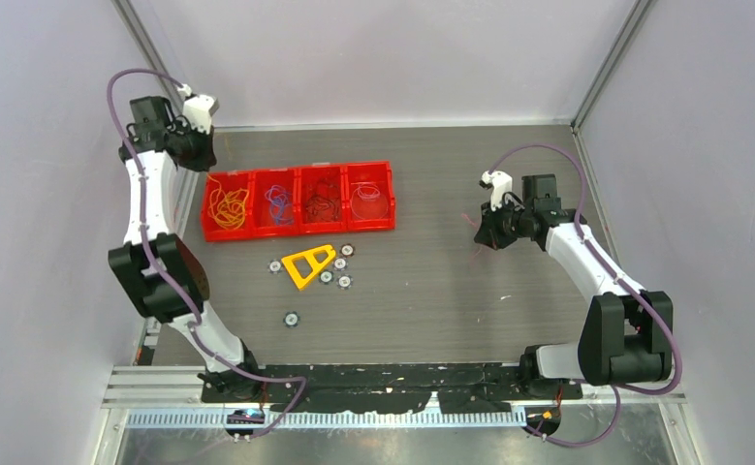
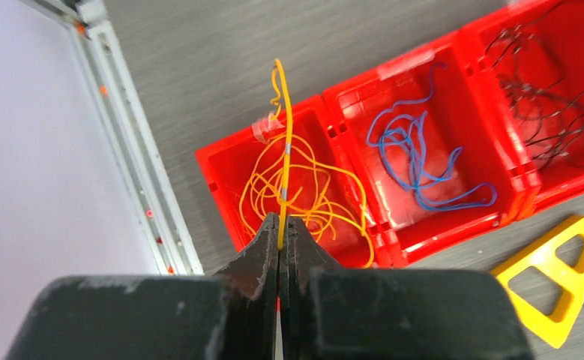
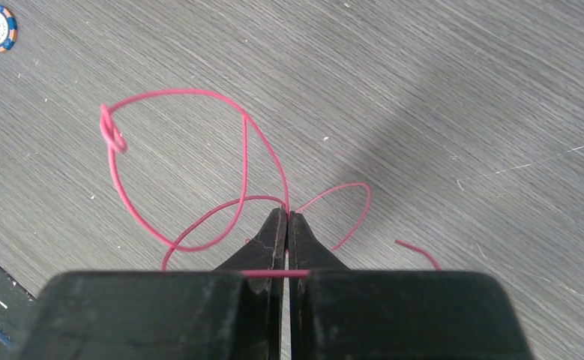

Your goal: Untangle the cables

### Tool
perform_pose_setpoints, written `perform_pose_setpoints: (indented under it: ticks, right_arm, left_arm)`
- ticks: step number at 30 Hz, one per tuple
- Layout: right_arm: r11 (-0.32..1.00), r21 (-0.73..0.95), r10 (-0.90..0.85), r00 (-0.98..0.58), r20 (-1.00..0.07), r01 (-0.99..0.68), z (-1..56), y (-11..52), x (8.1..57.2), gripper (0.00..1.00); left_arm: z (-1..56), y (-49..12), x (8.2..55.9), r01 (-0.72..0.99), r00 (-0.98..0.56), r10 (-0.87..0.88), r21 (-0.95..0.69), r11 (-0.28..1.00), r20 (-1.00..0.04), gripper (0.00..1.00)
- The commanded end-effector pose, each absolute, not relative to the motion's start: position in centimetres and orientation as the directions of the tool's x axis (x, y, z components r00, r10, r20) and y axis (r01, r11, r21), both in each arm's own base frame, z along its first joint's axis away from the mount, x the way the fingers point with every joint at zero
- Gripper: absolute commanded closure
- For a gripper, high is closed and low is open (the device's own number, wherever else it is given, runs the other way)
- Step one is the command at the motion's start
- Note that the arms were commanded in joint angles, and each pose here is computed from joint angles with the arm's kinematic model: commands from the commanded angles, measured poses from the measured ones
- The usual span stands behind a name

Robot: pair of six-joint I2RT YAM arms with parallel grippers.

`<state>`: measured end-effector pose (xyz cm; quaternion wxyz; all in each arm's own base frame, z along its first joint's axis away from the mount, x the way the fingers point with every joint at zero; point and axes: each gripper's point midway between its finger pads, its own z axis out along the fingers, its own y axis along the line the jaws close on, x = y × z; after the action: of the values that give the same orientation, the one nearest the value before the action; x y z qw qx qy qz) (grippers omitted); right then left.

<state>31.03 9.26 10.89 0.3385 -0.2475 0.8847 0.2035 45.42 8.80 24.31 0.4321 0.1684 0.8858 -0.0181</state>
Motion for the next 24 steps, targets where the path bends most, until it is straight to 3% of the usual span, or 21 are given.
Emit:
perform_pose_setpoints:
  ticks: [1, 8, 14, 21, 24]
  right_arm:
    - [0.785, 0.183, -0.304, -0.625, -0.719, -0.592, 12.2, 9.4, 31.7, 0.95]
    - [0.785, 0.177, -0.321, -0.633, -0.705, -0.594, 11.8, 9.1, 31.5, 0.95]
    - [0.784, 0.182, -0.323, -0.642, -0.696, -0.593, 11.6, 9.1, 31.6, 0.95]
    - [0.781, 0.212, -0.303, -0.653, -0.694, -0.588, 12.2, 9.5, 32.0, 0.94]
    - [0.772, 0.228, -0.297, -0.653, -0.697, -0.594, 12.4, 9.9, 31.9, 0.95]
  left_arm:
    - [20.8, 9.3, 46.7, 0.431, -0.579, 0.376, 0.12, 0.894, -0.723, 1.0]
    - [14.4, 11.1, 46.4, 0.476, -0.684, 0.436, 0.095, 0.874, -0.585, 1.0]
    - [12.5, 11.1, 44.6, 0.508, -0.665, 0.468, 0.107, 0.855, -0.582, 1.0]
    - [10.3, 12.5, 43.8, 0.518, -0.727, 0.497, 0.097, 0.85, -0.474, 1.0]
    - [11.3, 12.1, 44.3, 0.518, -0.712, 0.487, 0.089, 0.851, -0.506, 0.85]
